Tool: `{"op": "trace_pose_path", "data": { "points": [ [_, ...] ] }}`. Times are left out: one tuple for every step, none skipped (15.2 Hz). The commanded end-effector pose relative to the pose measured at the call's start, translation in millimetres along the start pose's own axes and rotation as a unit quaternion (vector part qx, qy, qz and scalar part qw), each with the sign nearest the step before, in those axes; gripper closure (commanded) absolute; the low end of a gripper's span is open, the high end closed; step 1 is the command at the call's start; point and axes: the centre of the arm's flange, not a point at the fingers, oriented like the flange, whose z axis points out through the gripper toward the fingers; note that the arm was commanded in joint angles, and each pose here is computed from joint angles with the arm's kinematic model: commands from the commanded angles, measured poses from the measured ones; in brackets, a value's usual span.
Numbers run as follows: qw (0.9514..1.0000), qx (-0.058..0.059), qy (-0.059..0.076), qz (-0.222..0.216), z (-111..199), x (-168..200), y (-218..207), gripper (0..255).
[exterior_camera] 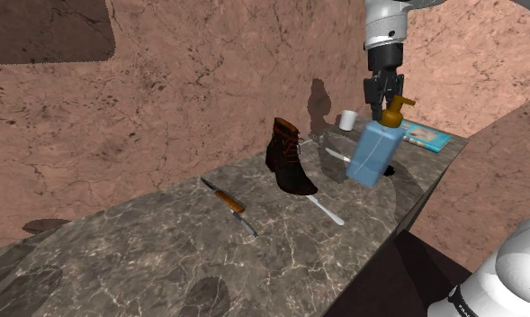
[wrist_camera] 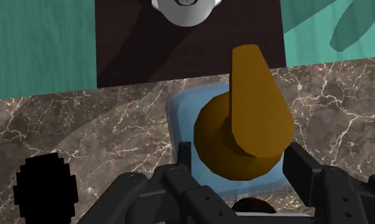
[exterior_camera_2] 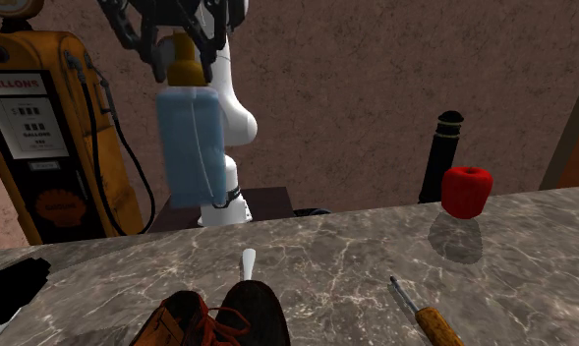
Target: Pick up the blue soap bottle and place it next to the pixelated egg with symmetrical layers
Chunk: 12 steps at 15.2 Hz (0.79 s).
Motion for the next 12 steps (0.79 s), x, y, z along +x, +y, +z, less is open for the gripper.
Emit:
{"op": "trace_pose_path", "data": {
  "points": [
    [1.0, 0.0, 0.0, -0.001, 3.0, 3.4, 27.5, 255],
    [1.0, 0.0, 0.0, -0.001, 2.9, 3.8, 40.7, 255],
    [1.0, 0.0, 0.0, -0.001, 2.7, 4.3, 53.9, 255],
    [1.0, 0.0, 0.0, -0.001, 2.6, 4.7, 67.1, 255],
    [1.0, 0.0, 0.0, -0.001, 2.5, 5.1, 80.3, 255],
    [1.0, 0.0, 0.0, -0.001, 2.4, 5.5, 93.4, 255],
    [1.0, 0.0, 0.0, -0.001, 2.2, 5.9, 106.6, 255],
    [1.0, 0.0, 0.0, -0.001, 2.1, 6.4, 119.8, 255],
    [1.0, 0.0, 0.0, -0.001, 2.0, 6.8, 133.0, 255],
    [1.0, 0.0, 0.0, -0.001, 1.9, 7.2, 146.2, 255],
    [1.0, 0.0, 0.0, -0.001, 1.8, 7.6, 159.4, 255],
    [1.0, 0.0, 0.0, -0.001, 1.6, 8.1, 172.6, 255]
  ]
}}
